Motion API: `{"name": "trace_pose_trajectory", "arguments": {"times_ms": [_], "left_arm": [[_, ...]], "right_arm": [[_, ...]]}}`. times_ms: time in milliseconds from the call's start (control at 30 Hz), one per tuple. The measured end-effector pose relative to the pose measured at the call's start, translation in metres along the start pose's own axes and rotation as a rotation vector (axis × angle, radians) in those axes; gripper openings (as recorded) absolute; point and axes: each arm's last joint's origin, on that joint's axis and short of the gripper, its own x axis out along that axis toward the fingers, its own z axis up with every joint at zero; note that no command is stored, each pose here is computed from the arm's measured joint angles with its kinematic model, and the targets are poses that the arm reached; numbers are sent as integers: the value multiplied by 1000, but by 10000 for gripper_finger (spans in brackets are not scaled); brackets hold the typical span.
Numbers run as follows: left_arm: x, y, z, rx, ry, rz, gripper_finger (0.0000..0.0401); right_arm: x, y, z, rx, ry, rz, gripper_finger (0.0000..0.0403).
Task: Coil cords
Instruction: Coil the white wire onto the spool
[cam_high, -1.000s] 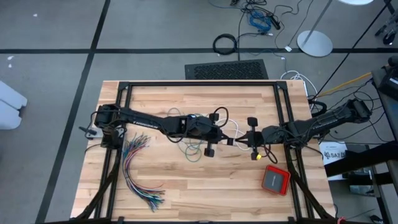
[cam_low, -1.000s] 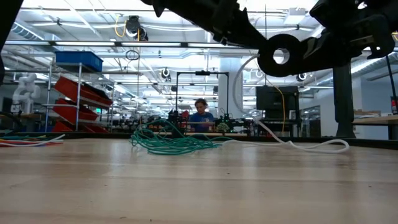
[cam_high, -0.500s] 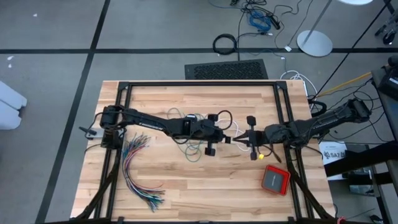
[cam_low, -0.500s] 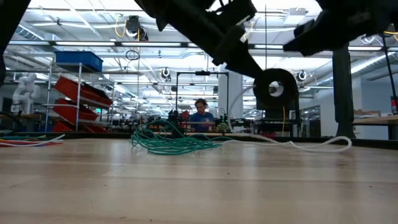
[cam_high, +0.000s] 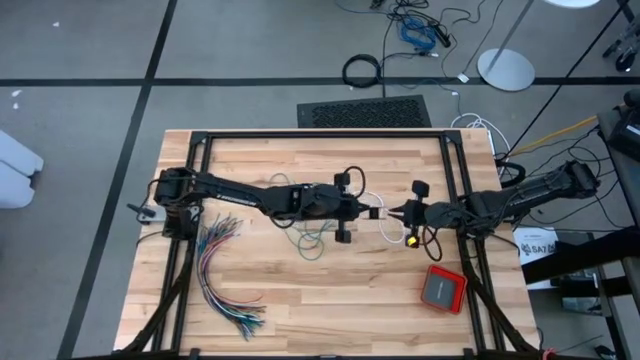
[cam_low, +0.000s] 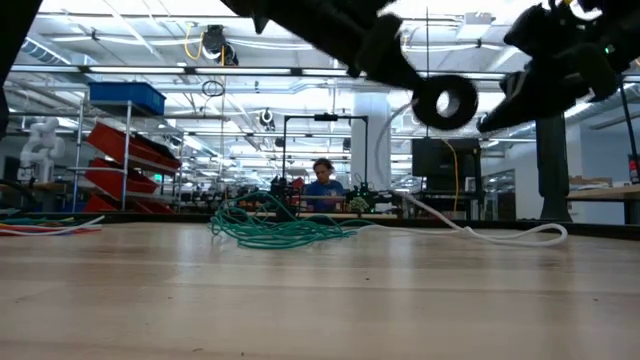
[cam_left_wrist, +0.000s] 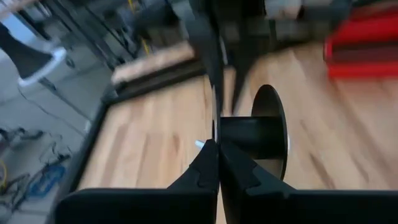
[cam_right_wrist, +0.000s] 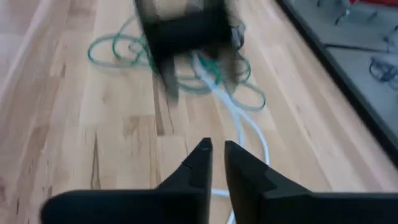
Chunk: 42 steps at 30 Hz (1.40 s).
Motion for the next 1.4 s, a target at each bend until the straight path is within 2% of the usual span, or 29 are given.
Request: {"name": "trace_pose_trajectory", "arguments": {"times_ms": [200,333,633,767,933,1100,1233,1400], "left_arm": [[-18,8,21,-32,-107,-15,1],[-27,6,31,-41,-175,-58,0],[-32,-1,39,-38,-223,-82,0],[-33,-4,44,-40,-270,-89,0],[-36,-2,51,-40,-328,-125,0],[-40,-5,59,-37,-353,-136,0],[-41,-7,61,-27,-360,-141,0],[-40,-7,61,-27,-357,-142,0]], "right_arm": [[15,1,-25,10,-96,-17,93],[20,-4,-28,6,-199,-50,110],[27,-13,-34,37,-142,-31,112],[34,-13,-36,47,-110,31,112],[44,-15,-41,53,-61,6,112],[52,-17,-38,48,-99,-5,112],[60,-15,-36,42,-127,82,112],[69,-11,-44,40,-72,94,112]]}}
